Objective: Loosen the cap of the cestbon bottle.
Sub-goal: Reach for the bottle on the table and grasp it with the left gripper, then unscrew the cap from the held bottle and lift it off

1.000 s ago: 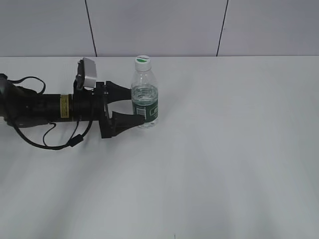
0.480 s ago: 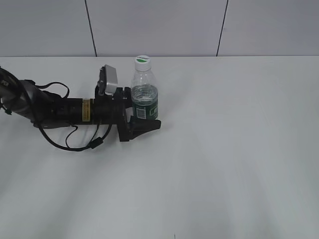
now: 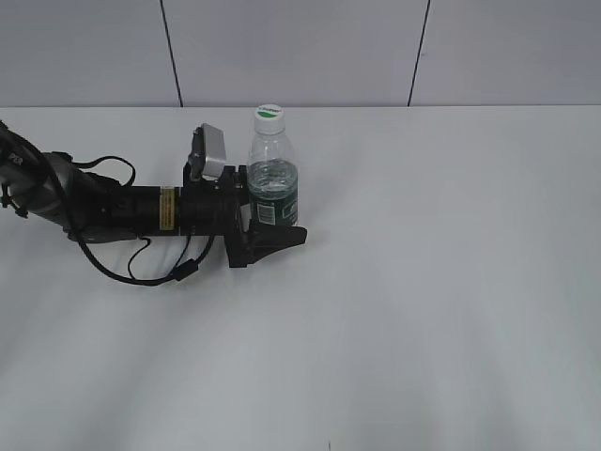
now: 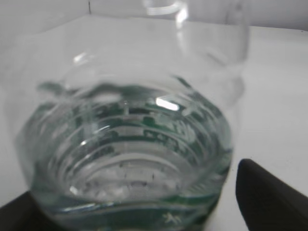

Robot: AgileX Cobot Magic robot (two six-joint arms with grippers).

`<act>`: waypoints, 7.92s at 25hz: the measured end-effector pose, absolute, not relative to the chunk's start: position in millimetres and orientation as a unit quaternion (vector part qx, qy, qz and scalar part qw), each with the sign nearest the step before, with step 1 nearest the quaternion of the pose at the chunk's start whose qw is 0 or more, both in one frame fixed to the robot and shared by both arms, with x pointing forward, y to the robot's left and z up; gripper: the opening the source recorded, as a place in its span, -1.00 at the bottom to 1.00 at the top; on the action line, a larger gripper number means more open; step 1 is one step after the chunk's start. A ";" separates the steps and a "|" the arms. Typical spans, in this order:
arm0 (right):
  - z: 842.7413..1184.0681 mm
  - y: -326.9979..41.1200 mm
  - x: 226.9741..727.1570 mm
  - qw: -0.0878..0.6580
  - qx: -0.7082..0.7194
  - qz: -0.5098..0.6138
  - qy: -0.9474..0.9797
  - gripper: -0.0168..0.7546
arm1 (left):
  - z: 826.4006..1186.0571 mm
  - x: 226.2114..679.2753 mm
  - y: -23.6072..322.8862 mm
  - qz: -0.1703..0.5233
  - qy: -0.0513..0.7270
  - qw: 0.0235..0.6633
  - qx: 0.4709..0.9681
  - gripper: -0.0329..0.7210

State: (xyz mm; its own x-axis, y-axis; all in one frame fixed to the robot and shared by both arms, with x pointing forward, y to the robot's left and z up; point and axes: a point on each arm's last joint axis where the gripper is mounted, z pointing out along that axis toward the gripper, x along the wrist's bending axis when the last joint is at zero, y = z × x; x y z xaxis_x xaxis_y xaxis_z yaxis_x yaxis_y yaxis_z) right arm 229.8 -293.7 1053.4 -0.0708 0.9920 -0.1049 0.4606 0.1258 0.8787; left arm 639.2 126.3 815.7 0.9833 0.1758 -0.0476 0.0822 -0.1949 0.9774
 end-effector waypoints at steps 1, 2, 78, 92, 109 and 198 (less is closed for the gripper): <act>1053.4 -293.7 229.8 0.384 0.563 0.346 0.645 0.43 | 815.7 639.2 126.3 0.037 0.084 0.629 0.772 0.66; 1053.4 -293.7 229.8 0.384 0.563 0.346 0.645 0.43 | 815.8 639.2 126.3 0.037 0.083 0.629 0.772 0.66; 1090.5 -99.9 608.5 -0.049 0.627 0.223 0.745 0.43 | 814.8 622.2 108.5 -0.006 0.018 0.624 0.781 0.18; 1065.7 -48.5 614.2 -0.064 0.594 0.213 0.773 0.43 | 814.8 622.2 108.5 -0.006 0.018 0.624 0.781 0.18; 1059.2 -30.8 604.2 -0.032 0.579 0.191 0.792 0.43 | 814.7 622.1 108.5 -0.006 0.018 0.624 0.782 0.18; 1041.1 -10.1 602.0 0.065 0.026 0.171 0.983 -0.20 | 813.9 622.0 117.3 -0.012 0.005 0.618 0.786 0.18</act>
